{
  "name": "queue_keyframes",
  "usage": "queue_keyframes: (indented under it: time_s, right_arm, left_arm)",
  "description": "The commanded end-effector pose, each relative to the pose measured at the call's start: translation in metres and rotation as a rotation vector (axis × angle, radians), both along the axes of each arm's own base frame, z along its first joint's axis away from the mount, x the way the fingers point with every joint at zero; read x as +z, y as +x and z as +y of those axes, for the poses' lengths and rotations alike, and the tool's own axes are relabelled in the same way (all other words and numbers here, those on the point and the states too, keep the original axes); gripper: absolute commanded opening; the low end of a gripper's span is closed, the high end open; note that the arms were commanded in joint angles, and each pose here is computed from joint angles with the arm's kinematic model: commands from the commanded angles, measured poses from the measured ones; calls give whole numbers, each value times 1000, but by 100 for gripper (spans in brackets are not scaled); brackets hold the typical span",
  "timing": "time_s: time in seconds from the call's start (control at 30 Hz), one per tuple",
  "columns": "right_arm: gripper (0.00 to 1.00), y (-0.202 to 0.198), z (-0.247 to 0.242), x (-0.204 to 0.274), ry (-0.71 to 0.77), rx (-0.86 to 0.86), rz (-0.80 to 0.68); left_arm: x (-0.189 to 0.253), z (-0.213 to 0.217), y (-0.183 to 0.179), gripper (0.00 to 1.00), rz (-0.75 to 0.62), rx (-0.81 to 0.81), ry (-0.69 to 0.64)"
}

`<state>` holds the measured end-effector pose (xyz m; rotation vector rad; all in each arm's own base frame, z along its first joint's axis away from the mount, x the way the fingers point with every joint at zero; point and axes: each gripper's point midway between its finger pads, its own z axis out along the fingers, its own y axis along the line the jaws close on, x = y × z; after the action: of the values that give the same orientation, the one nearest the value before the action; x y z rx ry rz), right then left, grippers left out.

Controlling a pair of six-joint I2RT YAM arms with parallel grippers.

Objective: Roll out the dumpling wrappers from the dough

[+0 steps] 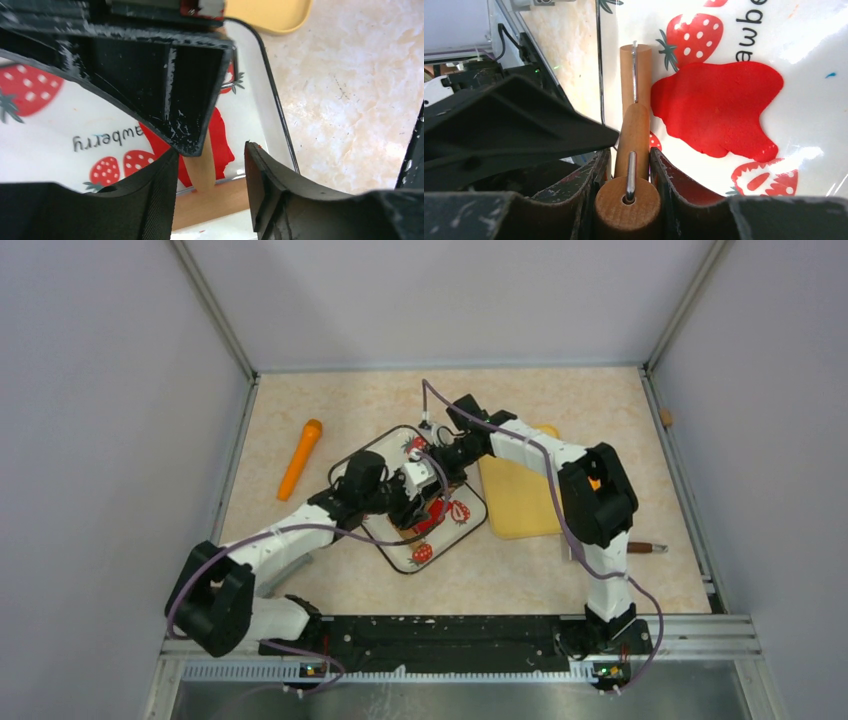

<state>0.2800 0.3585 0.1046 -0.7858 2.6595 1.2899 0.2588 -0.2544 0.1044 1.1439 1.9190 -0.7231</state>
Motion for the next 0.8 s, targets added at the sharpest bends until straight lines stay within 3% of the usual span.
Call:
queue_keyframes:
  time_s: [0.0, 0.13, 0.43, 0.63, 0.77]
  right_arm:
    - [0, 17, 5, 33, 67, -12, -148]
    - [0, 15, -5, 30, 54, -42, -117]
    - [0, 23, -29, 40, 65, -123, -86]
    - [0, 17, -37, 30, 43, -137, -66]
    - [0, 15, -39, 29, 36, -140, -62]
  left_arm:
    - [44, -22, -10, 55, -331, -237, -104]
    - [34, -27, 0, 55, -412, -266, -84]
    - [11, -38, 6, 55, -356, -280, -54]
    - [-15, -43, 12, 40, -334, -277, -4]
    - [-30, -52, 11, 25, -314, -303, 18]
